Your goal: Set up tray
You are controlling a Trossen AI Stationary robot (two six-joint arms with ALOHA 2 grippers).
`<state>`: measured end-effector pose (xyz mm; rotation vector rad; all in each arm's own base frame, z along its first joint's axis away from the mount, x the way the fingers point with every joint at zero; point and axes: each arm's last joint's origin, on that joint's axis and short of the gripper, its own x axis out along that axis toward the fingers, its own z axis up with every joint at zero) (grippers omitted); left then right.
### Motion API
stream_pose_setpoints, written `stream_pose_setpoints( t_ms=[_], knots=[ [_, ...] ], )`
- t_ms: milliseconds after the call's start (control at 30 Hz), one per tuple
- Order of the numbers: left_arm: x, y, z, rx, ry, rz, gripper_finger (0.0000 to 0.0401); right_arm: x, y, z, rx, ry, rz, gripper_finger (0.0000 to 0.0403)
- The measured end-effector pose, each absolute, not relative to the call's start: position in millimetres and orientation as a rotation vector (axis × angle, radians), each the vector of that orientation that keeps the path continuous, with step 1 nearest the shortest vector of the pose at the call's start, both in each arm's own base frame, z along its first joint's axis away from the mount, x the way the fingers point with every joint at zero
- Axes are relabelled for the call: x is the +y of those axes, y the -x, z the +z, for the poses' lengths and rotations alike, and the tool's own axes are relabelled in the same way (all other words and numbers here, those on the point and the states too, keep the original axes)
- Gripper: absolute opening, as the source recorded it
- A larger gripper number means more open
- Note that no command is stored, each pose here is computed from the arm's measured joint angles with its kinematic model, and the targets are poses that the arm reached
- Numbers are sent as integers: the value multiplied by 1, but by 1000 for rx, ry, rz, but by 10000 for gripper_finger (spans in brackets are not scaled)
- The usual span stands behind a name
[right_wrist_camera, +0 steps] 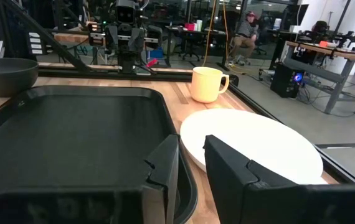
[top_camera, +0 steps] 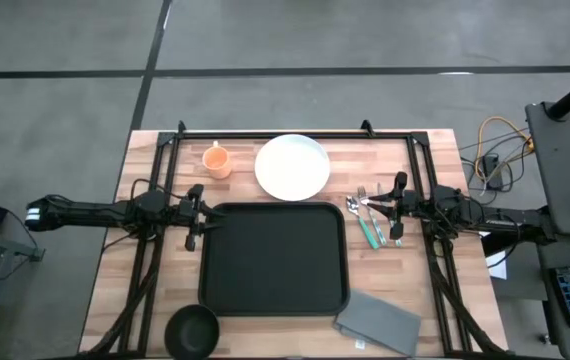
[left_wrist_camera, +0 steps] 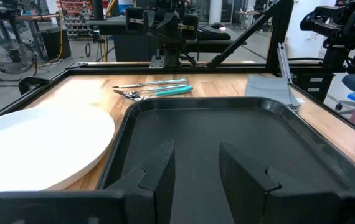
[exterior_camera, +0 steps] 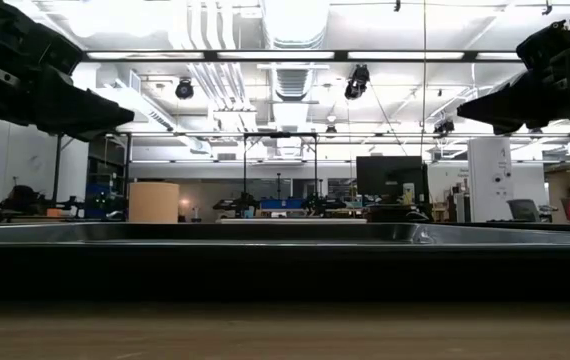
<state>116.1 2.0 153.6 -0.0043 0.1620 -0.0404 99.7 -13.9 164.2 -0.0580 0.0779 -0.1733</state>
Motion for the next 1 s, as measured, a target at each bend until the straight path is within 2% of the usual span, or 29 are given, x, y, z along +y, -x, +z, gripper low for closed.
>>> stream_pose_setpoints(
  t_ms=[633,1000],
  knots=[
    [2,-116,155,144,4,-40,105,-14,-100,164,78,58,-173,68],
    [2,-116,156,137,73,-34,105,-14,-100,164,78,58,-173,68]
  ],
)
